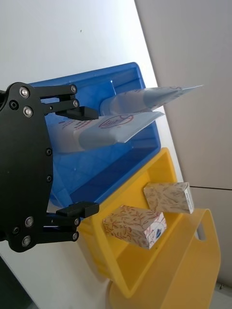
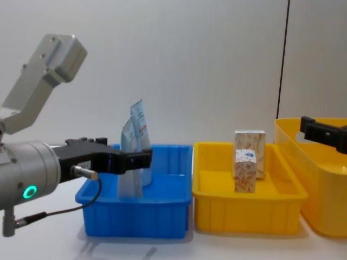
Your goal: Bimanual collaborative sorting of washing and personal care products
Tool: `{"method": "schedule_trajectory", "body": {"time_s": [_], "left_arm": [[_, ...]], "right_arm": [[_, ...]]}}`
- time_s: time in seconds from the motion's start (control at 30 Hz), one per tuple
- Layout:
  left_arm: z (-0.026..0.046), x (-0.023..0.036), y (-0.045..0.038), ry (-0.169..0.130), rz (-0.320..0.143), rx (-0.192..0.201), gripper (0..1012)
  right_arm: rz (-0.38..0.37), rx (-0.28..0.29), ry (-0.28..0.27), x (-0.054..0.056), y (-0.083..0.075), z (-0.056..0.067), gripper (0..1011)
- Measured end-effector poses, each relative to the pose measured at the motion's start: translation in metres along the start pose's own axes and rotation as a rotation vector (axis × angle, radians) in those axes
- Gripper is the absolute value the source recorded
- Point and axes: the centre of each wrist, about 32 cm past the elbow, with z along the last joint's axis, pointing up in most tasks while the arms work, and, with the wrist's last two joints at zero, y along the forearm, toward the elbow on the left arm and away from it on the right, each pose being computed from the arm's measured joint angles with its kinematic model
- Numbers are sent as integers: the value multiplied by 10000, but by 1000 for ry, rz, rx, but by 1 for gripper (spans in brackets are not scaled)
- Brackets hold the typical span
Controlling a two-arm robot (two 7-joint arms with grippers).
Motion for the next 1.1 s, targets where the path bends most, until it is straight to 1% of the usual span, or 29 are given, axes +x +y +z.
{"method": "schedule_trajectory", "body": {"time_s": [0.03, 0.27, 0.47, 0.5, 0.57, 0.67, 0.77, 0.8, 0.9, 0.93, 1.0, 1.03, 1.1], "left_arm": [[-3, 3, -24, 3, -4, 9, 1001], [-17, 20, -119, 14, 0, 41, 1002], [-27, 46, -228, 21, 26, 68, 1001], [-31, 57, -264, 24, 35, 75, 1001], [-32, 64, -290, 26, 40, 78, 1001], [-39, 91, -384, 37, 57, 87, 1002], [-45, 105, -435, 44, 65, 92, 1001], [-47, 113, -475, 51, 70, 94, 1001], [-54, 124, -523, 59, 76, 96, 1002], [-55, 130, -560, 66, 79, 97, 1001], [-61, 136, -586, 71, 82, 100, 1001], [-62, 142, -617, 76, 85, 101, 1001], [-69, 146, -638, 81, 87, 104, 1001]], "right_arm": [[0, 0, 0, 0, 0, 0, 1003], [0, 0, 0, 0, 0, 0, 1003], [0, 0, 0, 0, 0, 0, 1003], [0, 0, 0, 0, 0, 0, 1003], [0, 0, 0, 0, 0, 0, 1003], [0, 0, 0, 0, 0, 0, 1003], [0, 0, 0, 0, 0, 0, 1003], [0, 0, 0, 0, 0, 0, 1003], [0, 0, 0, 0, 0, 0, 1003], [0, 0, 0, 0, 0, 0, 1003], [0, 0, 0, 0, 0, 0, 1003], [0, 0, 0, 0, 0, 0, 1003], [0, 0, 0, 0, 0, 0, 1003]]}}
